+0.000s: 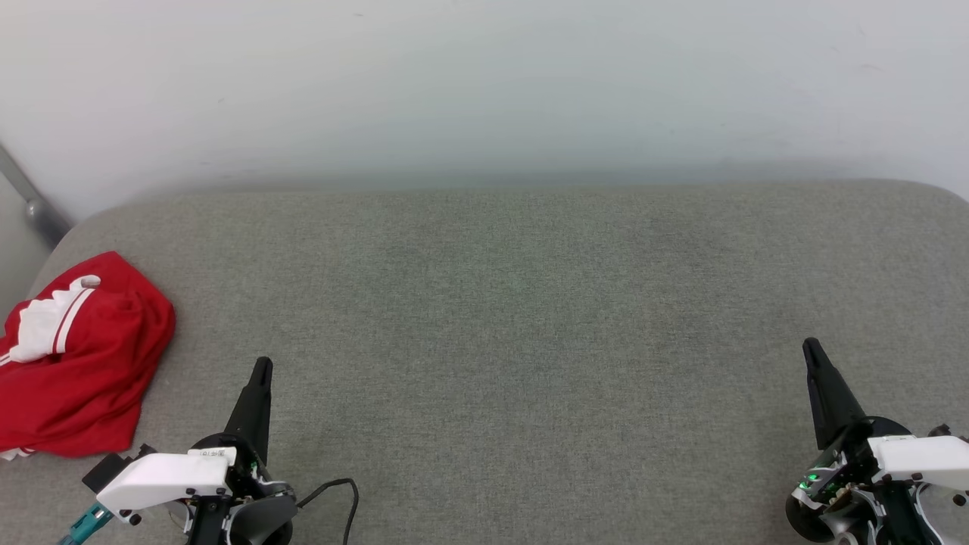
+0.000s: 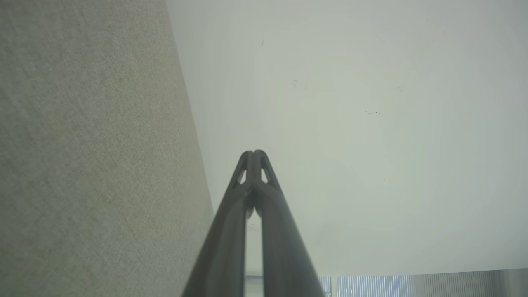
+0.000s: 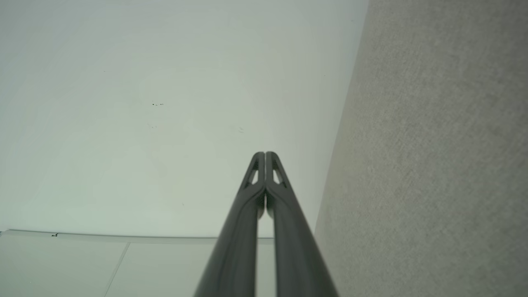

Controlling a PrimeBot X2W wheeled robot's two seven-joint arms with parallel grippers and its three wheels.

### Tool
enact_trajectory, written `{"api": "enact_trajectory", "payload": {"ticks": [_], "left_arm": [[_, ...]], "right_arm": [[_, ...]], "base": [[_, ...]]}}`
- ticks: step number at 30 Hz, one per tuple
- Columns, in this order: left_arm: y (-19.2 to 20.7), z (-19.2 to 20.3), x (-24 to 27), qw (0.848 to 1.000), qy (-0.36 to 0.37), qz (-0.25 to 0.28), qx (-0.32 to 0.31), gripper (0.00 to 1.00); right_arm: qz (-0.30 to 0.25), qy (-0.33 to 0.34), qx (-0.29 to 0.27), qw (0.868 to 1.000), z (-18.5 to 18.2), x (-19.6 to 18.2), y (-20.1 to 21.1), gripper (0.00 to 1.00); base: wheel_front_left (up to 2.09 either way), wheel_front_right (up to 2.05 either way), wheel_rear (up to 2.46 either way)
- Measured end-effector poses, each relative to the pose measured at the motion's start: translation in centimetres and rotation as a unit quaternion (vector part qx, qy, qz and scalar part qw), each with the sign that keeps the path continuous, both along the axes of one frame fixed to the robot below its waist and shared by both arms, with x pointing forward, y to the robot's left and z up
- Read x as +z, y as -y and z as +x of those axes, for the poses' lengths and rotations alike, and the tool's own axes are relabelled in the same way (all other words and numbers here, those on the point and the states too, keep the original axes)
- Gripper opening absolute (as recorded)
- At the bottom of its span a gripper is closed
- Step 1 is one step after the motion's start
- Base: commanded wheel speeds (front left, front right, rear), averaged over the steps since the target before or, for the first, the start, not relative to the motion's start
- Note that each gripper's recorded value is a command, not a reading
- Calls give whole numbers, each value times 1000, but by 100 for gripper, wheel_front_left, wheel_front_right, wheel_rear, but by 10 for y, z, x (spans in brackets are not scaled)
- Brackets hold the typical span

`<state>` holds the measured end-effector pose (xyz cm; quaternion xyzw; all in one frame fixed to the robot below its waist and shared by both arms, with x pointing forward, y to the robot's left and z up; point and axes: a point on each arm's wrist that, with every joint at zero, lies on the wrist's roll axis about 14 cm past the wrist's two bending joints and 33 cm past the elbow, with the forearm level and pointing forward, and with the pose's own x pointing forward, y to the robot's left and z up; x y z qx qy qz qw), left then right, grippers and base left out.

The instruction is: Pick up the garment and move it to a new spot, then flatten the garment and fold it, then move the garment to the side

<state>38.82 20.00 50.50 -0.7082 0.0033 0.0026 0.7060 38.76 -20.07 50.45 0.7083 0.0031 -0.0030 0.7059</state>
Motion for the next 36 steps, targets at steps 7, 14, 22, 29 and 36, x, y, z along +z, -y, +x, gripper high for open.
{"api": "enact_trajectory", "payload": {"ticks": [7,14,22,29,36], "left_arm": [[0,0,0,1000,0,0,0,0],[2,-8,-20,1000,-29,-3,-1,100],[-3,-11,-20,999,-31,27,13,100],[-5,-9,-12,995,-32,88,21,100],[-3,-10,-9,986,-42,162,23,100]], "right_arm": [[0,0,0,1000,0,0,0,0],[2,-27,-2,1000,-8,-18,1,100],[-25,-41,-16,999,-13,-27,5,100],[-85,-35,-26,995,-13,-21,10,100],[-171,-25,-26,985,-14,-13,10,100]], "base": [[0,0,0],[0,0,0],[0,0,0],[0,0,0],[0,0,0]]}}
